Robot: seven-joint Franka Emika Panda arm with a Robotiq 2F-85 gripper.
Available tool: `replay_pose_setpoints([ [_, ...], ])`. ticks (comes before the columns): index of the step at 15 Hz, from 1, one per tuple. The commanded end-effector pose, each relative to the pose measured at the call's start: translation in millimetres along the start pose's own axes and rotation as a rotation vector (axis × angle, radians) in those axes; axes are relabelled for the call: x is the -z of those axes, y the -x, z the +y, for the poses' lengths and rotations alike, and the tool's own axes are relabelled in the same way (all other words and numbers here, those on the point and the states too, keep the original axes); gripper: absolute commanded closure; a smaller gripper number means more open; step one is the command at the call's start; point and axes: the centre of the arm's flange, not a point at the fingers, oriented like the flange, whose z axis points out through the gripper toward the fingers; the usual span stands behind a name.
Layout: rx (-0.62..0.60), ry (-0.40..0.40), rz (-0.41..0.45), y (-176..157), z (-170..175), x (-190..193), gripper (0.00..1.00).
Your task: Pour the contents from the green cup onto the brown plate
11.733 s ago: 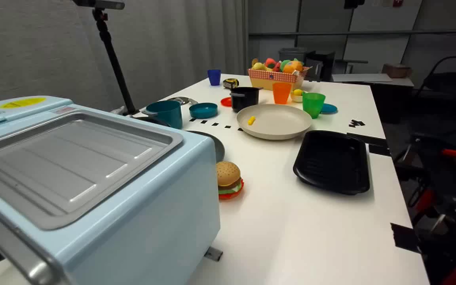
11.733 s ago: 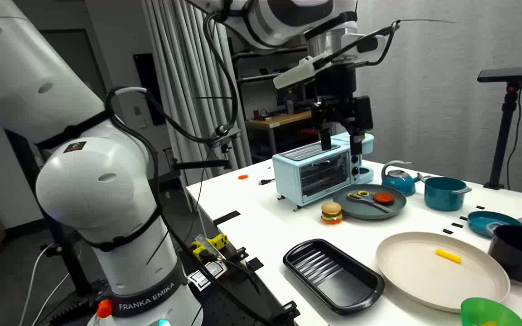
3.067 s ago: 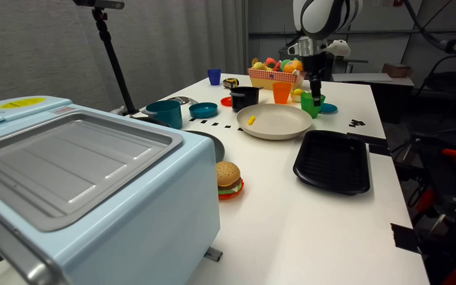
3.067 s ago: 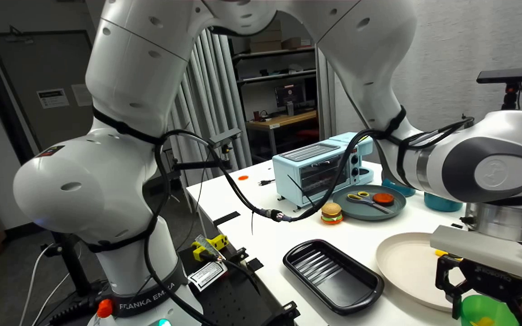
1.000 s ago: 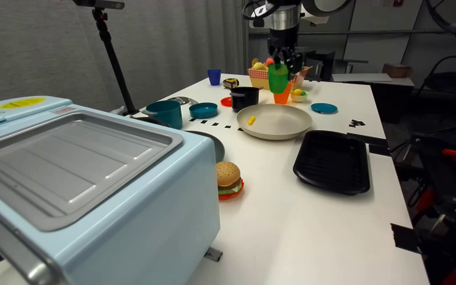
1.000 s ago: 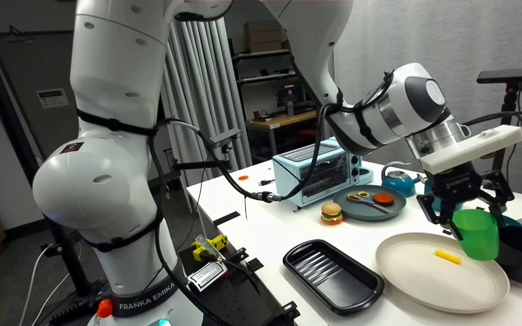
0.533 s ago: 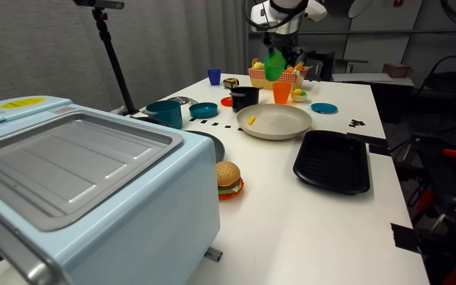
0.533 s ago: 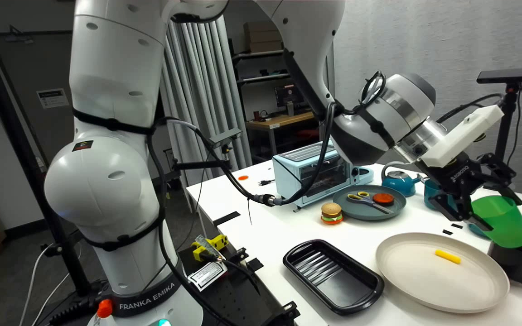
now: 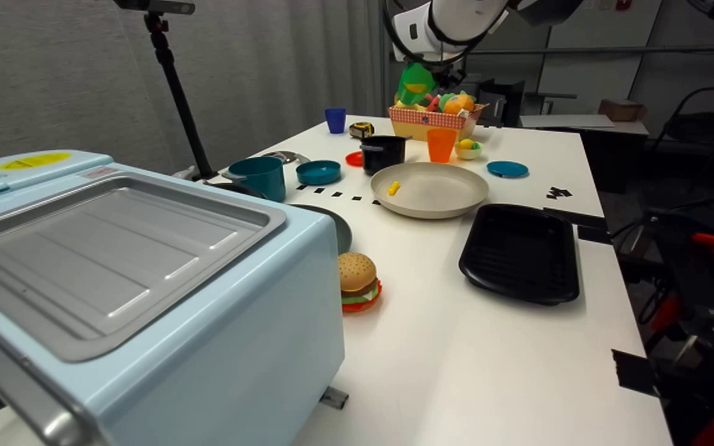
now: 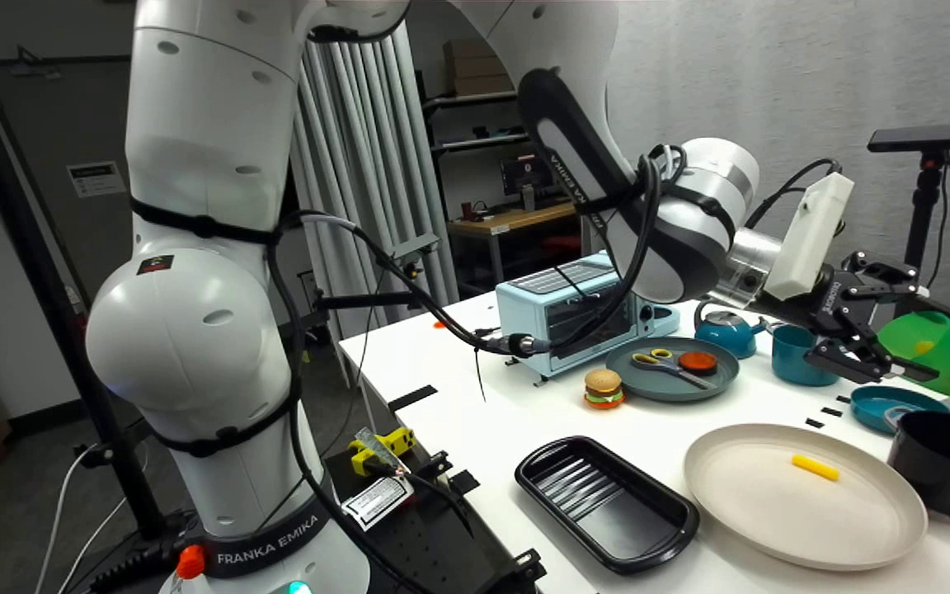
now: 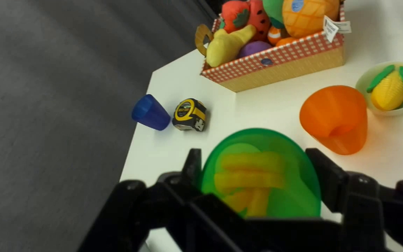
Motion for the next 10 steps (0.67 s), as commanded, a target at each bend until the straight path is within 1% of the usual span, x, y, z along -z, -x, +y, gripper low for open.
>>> replay_pose_setpoints([
  [1, 0.016, 0.136, -0.059, -0.8, -12.9, 6.9, 0.5],
  [5, 0.02, 0.266, -0.102, -6.0, -17.7, 11.6, 0.5],
  [10, 0.012, 0.448, -0.144, -5.6, -23.5, 12.8, 0.5],
])
